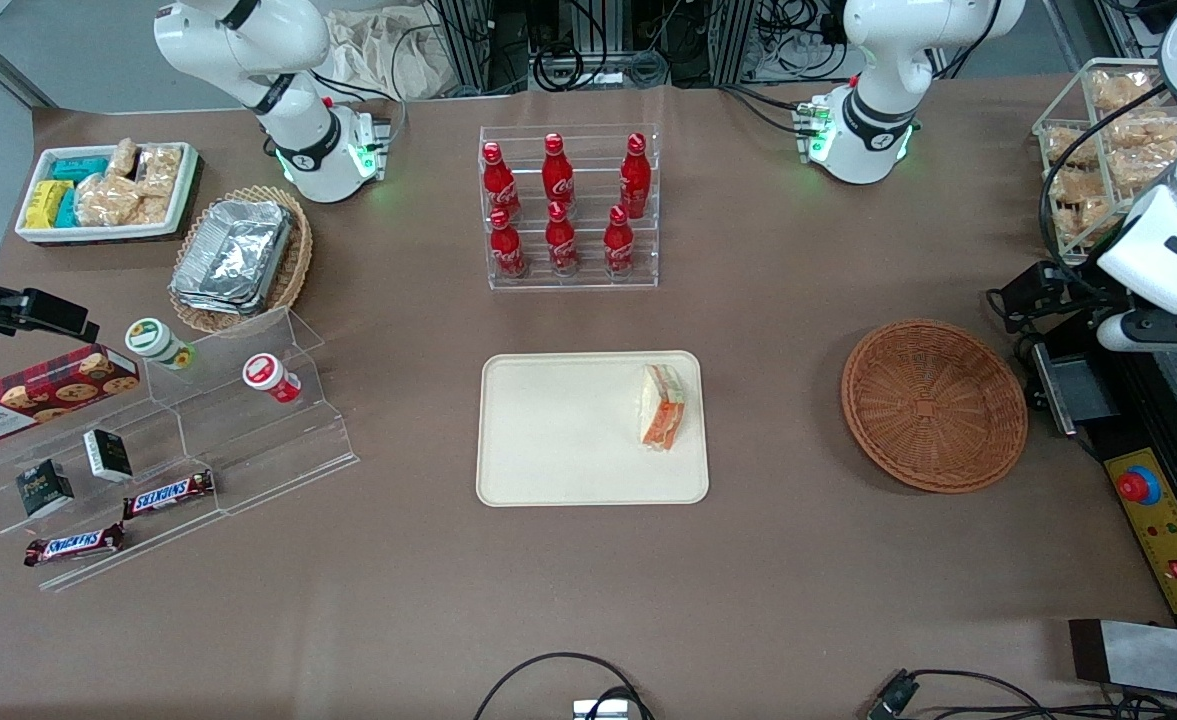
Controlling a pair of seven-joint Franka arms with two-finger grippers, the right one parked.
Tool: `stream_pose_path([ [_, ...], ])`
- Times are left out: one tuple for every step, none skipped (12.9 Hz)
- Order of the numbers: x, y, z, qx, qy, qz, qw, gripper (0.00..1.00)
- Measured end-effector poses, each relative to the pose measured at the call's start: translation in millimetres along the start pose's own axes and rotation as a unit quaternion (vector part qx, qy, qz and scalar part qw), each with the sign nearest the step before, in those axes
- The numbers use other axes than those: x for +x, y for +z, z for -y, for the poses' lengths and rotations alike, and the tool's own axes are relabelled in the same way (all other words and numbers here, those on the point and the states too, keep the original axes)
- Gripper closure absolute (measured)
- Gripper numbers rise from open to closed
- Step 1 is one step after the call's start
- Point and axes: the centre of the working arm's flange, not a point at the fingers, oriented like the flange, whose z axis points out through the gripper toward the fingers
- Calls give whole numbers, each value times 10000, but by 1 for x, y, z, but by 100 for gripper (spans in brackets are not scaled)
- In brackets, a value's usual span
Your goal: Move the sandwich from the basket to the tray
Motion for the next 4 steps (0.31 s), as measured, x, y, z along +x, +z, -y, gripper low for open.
stream_pose_path([
  [-2,0,0,3,0,20,10000,0],
  [-3,0,0,4,1,40,10000,0],
  [-3,1,0,3,2,53,10000,0],
  [-3,1,0,1,4,63,10000,0],
])
